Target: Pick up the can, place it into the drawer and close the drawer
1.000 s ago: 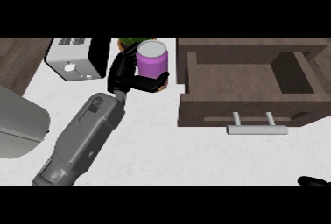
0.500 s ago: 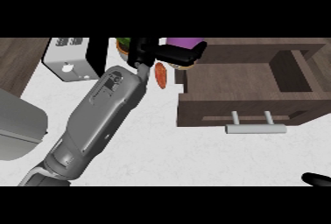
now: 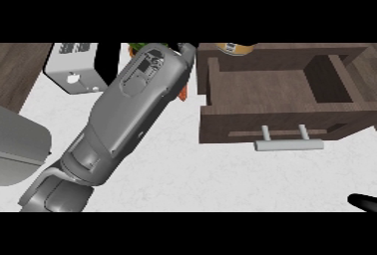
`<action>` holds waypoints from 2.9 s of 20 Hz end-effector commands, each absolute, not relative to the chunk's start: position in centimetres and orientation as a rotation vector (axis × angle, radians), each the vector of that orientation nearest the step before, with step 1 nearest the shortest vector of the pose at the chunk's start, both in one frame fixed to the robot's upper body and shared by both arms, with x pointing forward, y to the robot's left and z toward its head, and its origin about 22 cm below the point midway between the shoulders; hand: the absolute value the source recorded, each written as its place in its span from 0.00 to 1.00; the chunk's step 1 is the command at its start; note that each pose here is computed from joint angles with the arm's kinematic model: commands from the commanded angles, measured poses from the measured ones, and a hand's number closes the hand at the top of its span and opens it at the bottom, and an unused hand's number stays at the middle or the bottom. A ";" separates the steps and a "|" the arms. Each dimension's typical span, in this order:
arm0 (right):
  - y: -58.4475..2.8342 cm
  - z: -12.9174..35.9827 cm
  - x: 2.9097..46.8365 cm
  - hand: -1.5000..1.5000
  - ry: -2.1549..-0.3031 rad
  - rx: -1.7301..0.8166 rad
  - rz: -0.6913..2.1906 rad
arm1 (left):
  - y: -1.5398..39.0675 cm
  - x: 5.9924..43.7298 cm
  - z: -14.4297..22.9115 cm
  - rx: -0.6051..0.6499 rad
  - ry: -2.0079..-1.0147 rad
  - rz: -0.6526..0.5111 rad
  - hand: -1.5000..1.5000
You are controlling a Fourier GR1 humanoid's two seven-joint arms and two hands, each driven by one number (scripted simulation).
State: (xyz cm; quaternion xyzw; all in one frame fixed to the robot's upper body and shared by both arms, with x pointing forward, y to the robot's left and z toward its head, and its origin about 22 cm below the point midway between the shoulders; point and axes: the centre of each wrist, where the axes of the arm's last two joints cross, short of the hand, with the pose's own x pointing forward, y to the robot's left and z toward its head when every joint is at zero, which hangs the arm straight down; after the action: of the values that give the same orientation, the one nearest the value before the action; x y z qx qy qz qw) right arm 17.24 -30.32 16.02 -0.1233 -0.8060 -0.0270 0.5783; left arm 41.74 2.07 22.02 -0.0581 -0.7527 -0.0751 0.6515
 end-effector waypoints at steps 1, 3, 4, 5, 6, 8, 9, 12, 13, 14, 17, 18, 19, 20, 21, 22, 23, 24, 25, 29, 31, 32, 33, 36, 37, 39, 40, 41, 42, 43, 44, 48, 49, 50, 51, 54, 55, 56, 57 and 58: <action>-30.7 15.4 17.4 0.00 -1.885 -0.300 -0.063 | -0.1 41.8 24.6 -0.139 -1.682 -0.200 1.00; -30.2 16.7 16.6 0.00 -1.890 -0.297 -0.061 | -1.1 41.8 24.8 -0.079 -1.695 -0.200 1.00; -28.7 16.2 16.2 0.00 -1.902 -0.298 -0.051 | -0.2 42.4 23.5 -0.111 -1.687 -0.221 1.00; -31.2 16.2 18.2 0.00 -1.900 -0.282 -0.055 | -0.8 42.4 24.6 -0.097 -1.690 -0.227 1.00; -29.3 16.2 17.2 0.00 -1.899 -0.261 -0.046 | -1.1 41.7 22.8 -0.095 -1.696 -0.229 1.00; -29.6 16.4 18.6 0.00 -1.898 -0.268 -0.031 | -1.9 42.4 25.6 -0.062 -1.681 -0.228 1.00; -30.5 16.7 18.7 0.00 -1.900 -0.274 -0.048 | -2.2 42.1 25.6 -0.053 -1.677 -0.218 1.00; -28.9 16.8 18.5 0.00 -1.905 -0.257 -0.037 | -2.3 42.7 25.9 -0.021 -1.672 -0.217 1.00; -29.7 17.4 18.3 0.00 -1.910 -0.251 -0.013 | -2.6 42.3 25.3 -0.011 -1.673 -0.204 1.00; -29.5 17.3 17.9 0.00 -1.901 -0.266 -0.058 | -2.5 42.7 26.3 -0.013 -1.679 -0.222 1.00; -30.2 16.3 18.0 0.00 -1.901 -0.247 -0.030 | -2.0 43.1 24.8 0.044 -1.697 -0.194 1.00; -29.6 17.1 18.7 0.00 -1.913 -0.218 0.010 | -2.6 42.8 25.5 0.069 -1.687 -0.165 1.00; -29.4 17.5 19.2 0.00 -1.918 -0.232 0.003 | -2.4 43.0 25.3 0.095 -1.699 -0.154 0.00; -29.3 17.2 17.9 0.00 -1.915 -0.250 -0.009 | -2.1 43.3 24.9 0.097 -1.701 -0.141 0.00; -29.8 17.1 18.5 0.00 -1.926 -0.246 0.008 | -2.4 43.1 25.3 0.117 -1.697 -0.126 0.00; -29.4 17.1 18.5 0.00 -1.919 -0.224 0.025 | -1.9 43.3 24.2 0.120 -1.697 -0.113 0.00; -29.0 17.7 18.1 0.00 -1.927 -0.226 0.000 | -2.2 43.3 24.7 0.132 -1.698 -0.113 0.00; -29.4 17.3 19.1 0.00 -1.920 -0.247 -0.007 | -3.0 42.9 26.9 0.120 -1.692 -0.123 0.00; -28.5 17.6 18.8 0.00 -1.916 -0.229 0.027 | -1.7 43.4 23.3 0.152 -1.721 -0.104 0.00; -28.9 18.2 19.1 0.00 -1.935 -0.311 0.137 | -2.3 43.3 24.9 0.153 -1.712 -0.072 0.00; -28.9 18.5 19.5 0.00 -1.975 -0.331 0.164 | -2.4 43.2 25.0 0.140 -1.716 -0.064 0.00; -28.7 18.2 19.2 0.00 -1.977 -0.322 0.186 | -2.5 43.2 25.8 0.139 -1.725 -0.053 0.00; -28.4 18.8 19.5 0.00 -1.997 -0.354 0.209 | -2.1 43.4 24.6 0.106 -1.706 -0.046 0.00; -28.4 19.4 20.7 0.00 -2.027 -0.436 0.301 | -2.1 43.5 24.9 0.078 -1.705 -0.042 0.00; -27.8 19.3 20.0 0.00 -2.013 -0.473 0.360 | -2.2 43.3 25.1 0.077 -1.689 -0.016 0.00; -26.9 19.3 21.5 0.00 -2.002 -0.513 0.428 | -2.1 43.4 24.8 0.067 -1.698 -0.022 0.00; -28.2 19.3 21.8 0.00 -1.990 -0.555 0.448 | -2.7 43.1 26.6 0.036 -1.708 -0.005 0.00; -27.4 18.0 22.1 0.00 -1.985 -0.557 0.494 | -2.1 43.4 25.3 0.037 -1.718 0.008 0.00; -27.3 18.9 22.5 0.00 -1.980 -0.620 0.551 | -2.5 43.2 25.9 0.021 -1.694 0.019 0.00; -26.5 18.4 23.4 0.00 -1.983 -0.647 0.541 | -1.9 43.5 25.0 0.029 -1.707 0.017 0.00; -26.4 18.6 23.7 0.00 -1.963 -0.680 0.574 | -2.2 43.4 25.6 0.015 -1.719 0.018 0.00; -24.1 17.5 25.7 0.00 -1.946 -0.762 0.702 | -1.8 43.7 24.9 0.065 -1.727 0.025 0.00; -25.1 17.0 27.1 0.00 -1.914 -0.756 0.729 | -2.9 43.1 27.2 0.051 -1.743 -0.003 0.00; -24.3 17.1 27.2 0.00 -1.919 -0.792 0.749 | -1.6 43.9 24.8 0.030 -1.733 -0.007 0.00; -23.4 15.6 27.7 0.00 -1.929 -0.782 0.775 | -1.9 43.7 25.2 0.069 -1.738 0.012 0.00; -22.7 13.7 29.5 0.00 -1.871 -0.826 0.838 | -2.5 43.4 26.5 0.075 -1.726 -0.026 0.00; -22.7 13.2 29.9 0.00 -1.862 -0.855 0.852 | -1.6 43.9 26.3 0.063 -1.737 -0.043 0.00; -22.4 12.2 30.4 0.00 -1.828 -0.887 0.900 | -1.7 43.8 24.9 0.057 -1.727 -0.015 0.00; -21.5 12.3 31.0 0.00 -1.815 -0.906 0.892 | -1.6 43.9 26.0 0.064 -1.747 -0.034 0.00; -21.9 13.1 32.9 0.00 -1.807 -0.949 0.913 | -1.9 43.8 26.2 0.054 -1.735 -0.029 0.00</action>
State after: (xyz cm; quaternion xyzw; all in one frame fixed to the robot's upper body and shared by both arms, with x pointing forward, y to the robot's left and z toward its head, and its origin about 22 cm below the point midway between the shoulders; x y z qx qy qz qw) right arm 30.12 -22.71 13.75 -0.3478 -0.7497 0.3365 0.4513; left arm 43.72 -1.88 25.88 0.0265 -0.7625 -0.0088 0.6464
